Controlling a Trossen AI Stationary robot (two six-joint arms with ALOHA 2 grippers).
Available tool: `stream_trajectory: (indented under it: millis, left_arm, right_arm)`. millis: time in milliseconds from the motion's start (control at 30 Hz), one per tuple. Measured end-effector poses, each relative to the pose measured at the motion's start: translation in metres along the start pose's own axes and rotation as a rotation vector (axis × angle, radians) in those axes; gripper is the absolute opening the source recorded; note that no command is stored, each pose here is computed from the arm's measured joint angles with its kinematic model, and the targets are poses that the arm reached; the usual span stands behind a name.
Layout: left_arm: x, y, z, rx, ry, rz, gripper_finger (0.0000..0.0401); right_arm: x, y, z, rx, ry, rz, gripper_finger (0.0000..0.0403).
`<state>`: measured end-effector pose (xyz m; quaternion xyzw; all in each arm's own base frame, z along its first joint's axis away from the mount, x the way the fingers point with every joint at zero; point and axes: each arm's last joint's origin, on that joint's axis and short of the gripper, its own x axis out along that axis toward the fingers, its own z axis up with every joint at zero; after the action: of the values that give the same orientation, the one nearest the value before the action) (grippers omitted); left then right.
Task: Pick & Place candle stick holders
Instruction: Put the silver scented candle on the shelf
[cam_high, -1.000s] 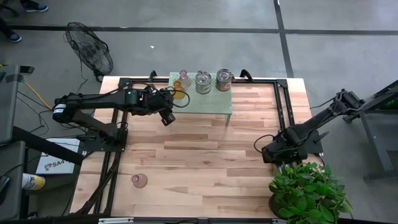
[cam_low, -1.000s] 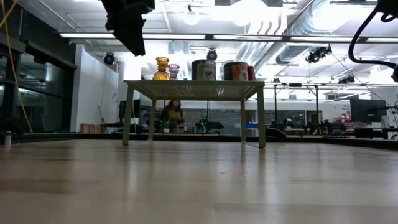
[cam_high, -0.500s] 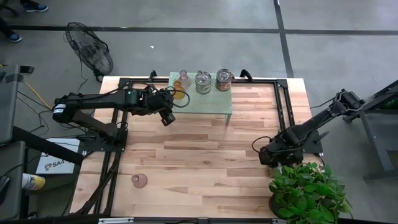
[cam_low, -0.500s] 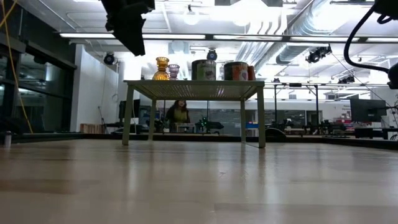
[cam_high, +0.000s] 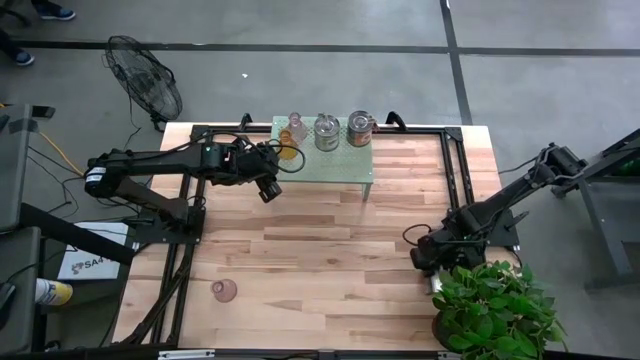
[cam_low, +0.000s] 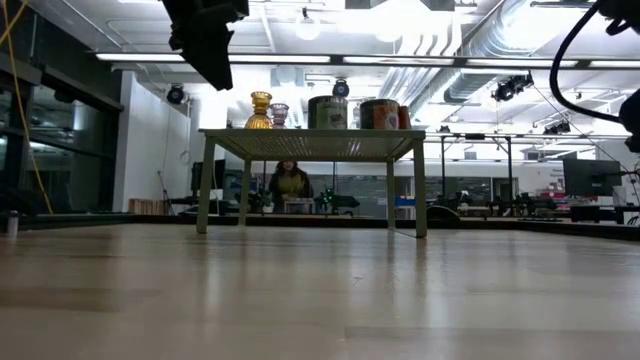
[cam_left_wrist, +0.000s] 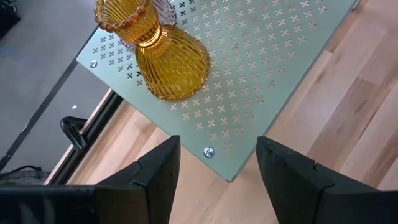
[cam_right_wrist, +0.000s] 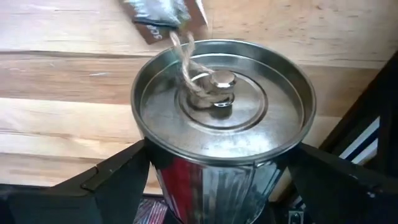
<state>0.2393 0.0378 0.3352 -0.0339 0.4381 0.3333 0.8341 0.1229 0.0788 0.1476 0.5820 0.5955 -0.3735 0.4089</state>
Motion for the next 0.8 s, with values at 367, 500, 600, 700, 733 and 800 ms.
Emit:
stream_trajectory:
  millis: [367, 500, 600, 700, 733, 800]
  left_arm:
    - [0.0, 0.0, 0.0, 0.002, -0.003, 0.0, 0.0205]
    - [0.0, 0.0, 0.001, 0.0, -0.007, -0.001, 0.0205]
    - [0.0, 0.0, 0.001, 0.0, -0.007, -0.001, 0.0205]
    - [0.0, 0.0, 0.001, 0.0, -0.007, -0.001, 0.0205]
    - [0.0, 0.0, 0.001, 0.0, -0.006, -0.001, 0.0205]
    - [0.0, 0.0, 0.001, 0.0, -0.007, 0.002, 0.0205]
  right_arm:
    - [0.005, 0.003, 0.001, 0.005, -0.043, -0.002, 0.0352]
    - [0.009, 0.007, 0.001, -0.01, -0.049, -0.011, 0.0354]
    - [0.013, 0.01, 0.001, -0.007, -0.058, -0.011, 0.0359]
    - [0.016, 0.012, 0.002, -0.005, -0.076, -0.01, 0.0364]
    - [0.017, 0.013, 0.002, -0.003, -0.082, -0.008, 0.0364]
    - [0.019, 0.014, 0.002, 0.007, -0.088, -0.007, 0.0364]
